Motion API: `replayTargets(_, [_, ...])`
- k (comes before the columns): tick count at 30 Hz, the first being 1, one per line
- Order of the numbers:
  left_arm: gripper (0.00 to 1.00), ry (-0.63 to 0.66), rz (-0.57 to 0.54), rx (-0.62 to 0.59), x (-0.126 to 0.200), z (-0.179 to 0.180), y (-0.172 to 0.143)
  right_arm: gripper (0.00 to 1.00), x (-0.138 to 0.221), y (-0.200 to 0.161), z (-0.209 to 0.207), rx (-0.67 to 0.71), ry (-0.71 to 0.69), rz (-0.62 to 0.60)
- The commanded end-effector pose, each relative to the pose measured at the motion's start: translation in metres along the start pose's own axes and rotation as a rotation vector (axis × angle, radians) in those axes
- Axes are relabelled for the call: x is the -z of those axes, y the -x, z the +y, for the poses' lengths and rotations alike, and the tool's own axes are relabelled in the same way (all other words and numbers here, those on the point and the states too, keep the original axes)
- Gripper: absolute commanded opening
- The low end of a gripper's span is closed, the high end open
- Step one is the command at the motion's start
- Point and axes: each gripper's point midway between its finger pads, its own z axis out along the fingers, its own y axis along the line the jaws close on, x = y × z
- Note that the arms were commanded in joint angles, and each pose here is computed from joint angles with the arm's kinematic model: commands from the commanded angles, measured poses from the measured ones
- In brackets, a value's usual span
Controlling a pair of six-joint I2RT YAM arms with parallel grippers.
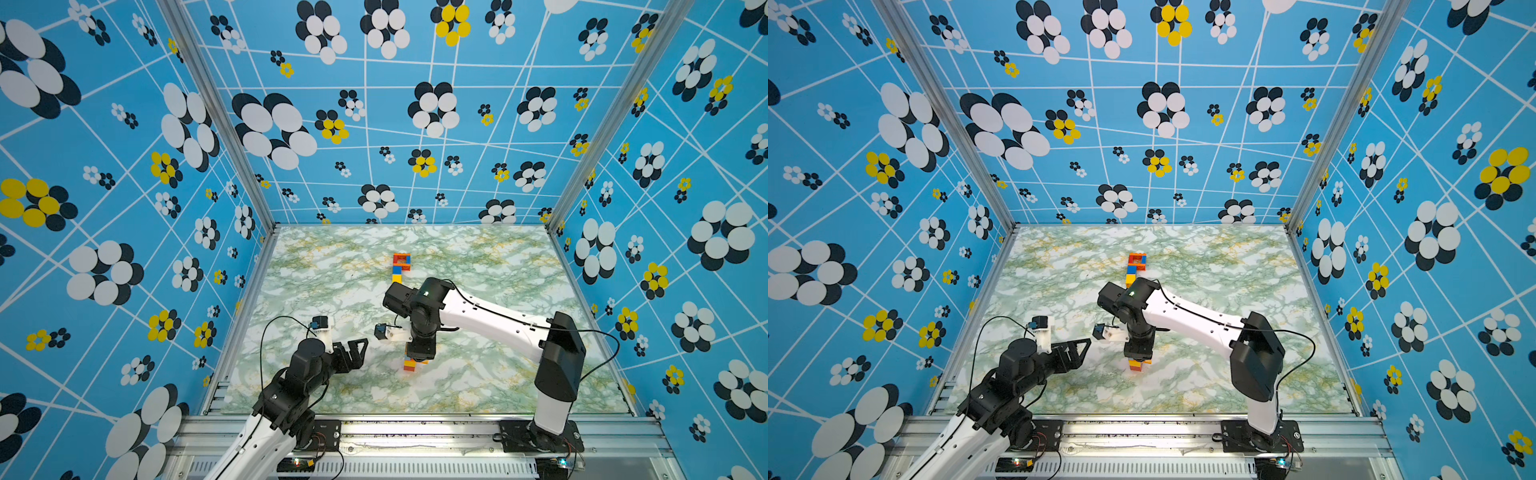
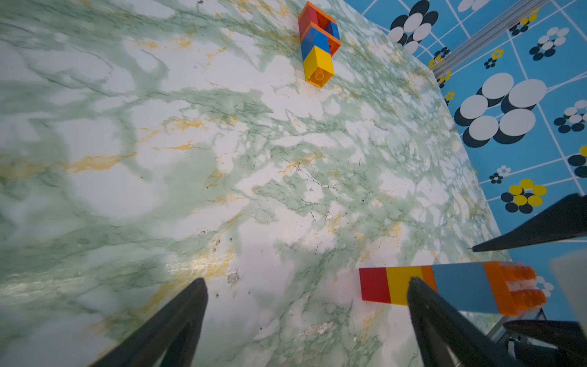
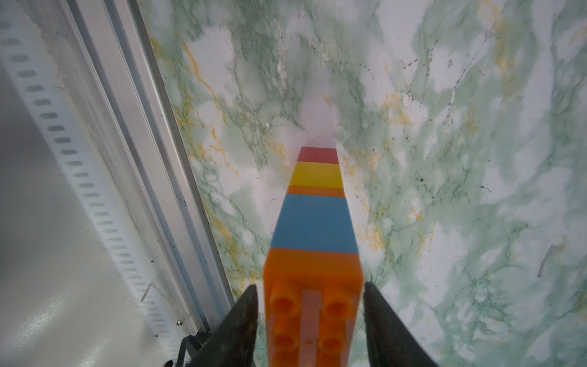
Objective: Assemble the letter p with lego
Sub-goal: Assemble the lego brick with the lego brick.
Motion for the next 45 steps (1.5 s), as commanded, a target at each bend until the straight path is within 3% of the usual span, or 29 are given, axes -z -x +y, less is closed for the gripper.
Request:
replayTargets(1, [0.99, -0.006, -0.031, -0.010, -0.002, -0.008, 0.007, 0.59, 0.014, 0.000, 0.001, -0.007, -0.026, -0.048])
replayTargets(9, [0.99, -0.061, -0.001, -0.027, -0.003, -0.025, 0.003, 0.65, 0.041, -0.004, 0.004, -0.053, -0.016, -0.184])
replayTargets(16, [0.99, -0.182, 0.023, -0.081, 0.003, -0.065, 0.005, 0.54, 0.058, 0.003, 0.000, -0.161, 0.016, -0.357])
replayTargets(20, [1.00, -0.250, 0.025, -0.102, 0.006, -0.090, 0.007, 0.47, 0.051, 0.004, -0.006, -0.241, 0.042, -0.368])
replayTargets(28, [0.86, -0.310, 0.072, -0.149, -0.005, -0.123, -0.002, 0.38, 0.040, 0.011, -0.006, -0.287, 0.073, -0.386])
replayTargets(45, [0.68, -0.322, 0.099, -0.165, -0.027, -0.143, -0.012, 0.28, 0.022, 0.008, -0.007, -0.331, 0.102, -0.366])
